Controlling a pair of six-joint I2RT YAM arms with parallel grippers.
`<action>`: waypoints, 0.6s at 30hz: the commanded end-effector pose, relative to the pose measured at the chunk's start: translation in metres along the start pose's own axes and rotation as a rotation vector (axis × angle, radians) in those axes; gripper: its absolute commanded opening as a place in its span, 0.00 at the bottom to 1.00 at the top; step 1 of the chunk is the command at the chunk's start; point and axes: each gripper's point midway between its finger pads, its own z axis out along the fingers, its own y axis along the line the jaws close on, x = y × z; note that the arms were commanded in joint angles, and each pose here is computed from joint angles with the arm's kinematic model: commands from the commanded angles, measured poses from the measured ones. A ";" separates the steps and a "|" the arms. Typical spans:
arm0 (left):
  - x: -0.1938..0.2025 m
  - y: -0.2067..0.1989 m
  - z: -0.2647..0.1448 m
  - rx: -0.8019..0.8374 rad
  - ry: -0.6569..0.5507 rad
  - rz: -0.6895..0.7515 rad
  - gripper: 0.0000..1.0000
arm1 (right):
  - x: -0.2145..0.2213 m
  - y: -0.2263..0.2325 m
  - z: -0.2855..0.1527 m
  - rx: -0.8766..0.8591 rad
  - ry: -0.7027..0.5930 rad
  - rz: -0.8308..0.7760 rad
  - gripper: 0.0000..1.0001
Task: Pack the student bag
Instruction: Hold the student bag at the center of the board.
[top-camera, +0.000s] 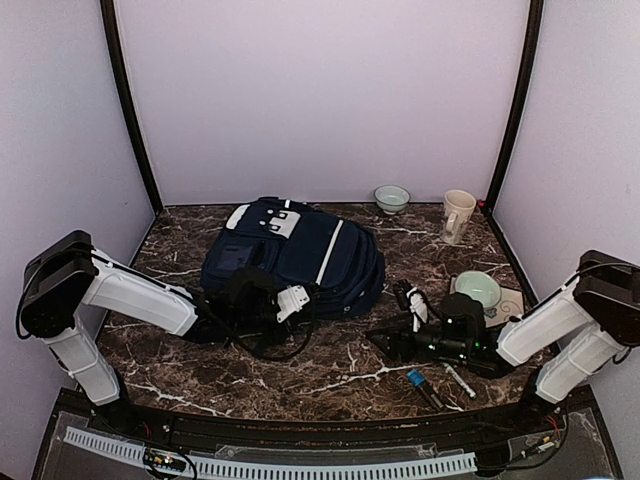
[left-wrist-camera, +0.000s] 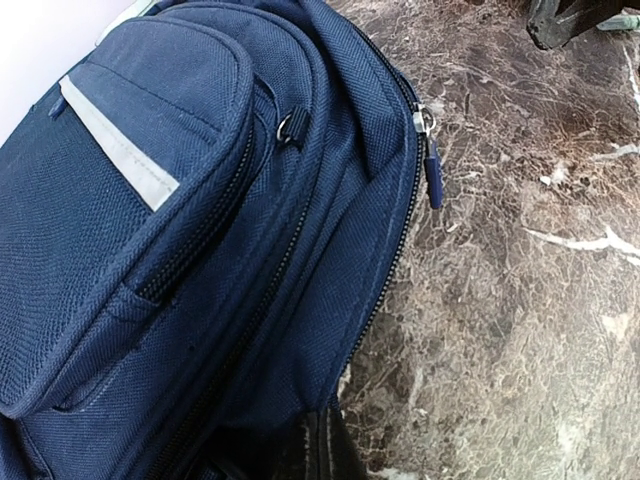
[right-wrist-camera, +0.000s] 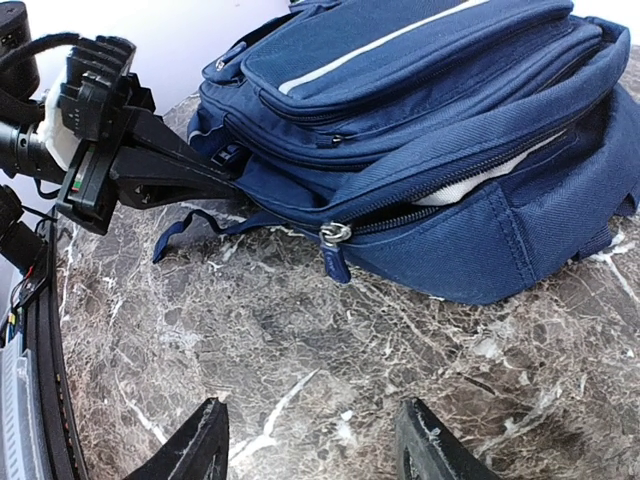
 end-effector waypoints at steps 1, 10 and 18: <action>-0.035 -0.005 -0.012 0.036 -0.129 -0.035 0.00 | -0.011 0.008 -0.004 0.030 -0.081 -0.037 0.58; -0.036 -0.005 -0.008 0.035 -0.136 -0.062 0.00 | -0.006 0.013 0.013 0.102 -0.110 -0.119 0.58; -0.042 -0.012 -0.009 0.080 -0.155 -0.095 0.00 | -0.010 0.027 0.038 0.080 -0.170 -0.096 0.56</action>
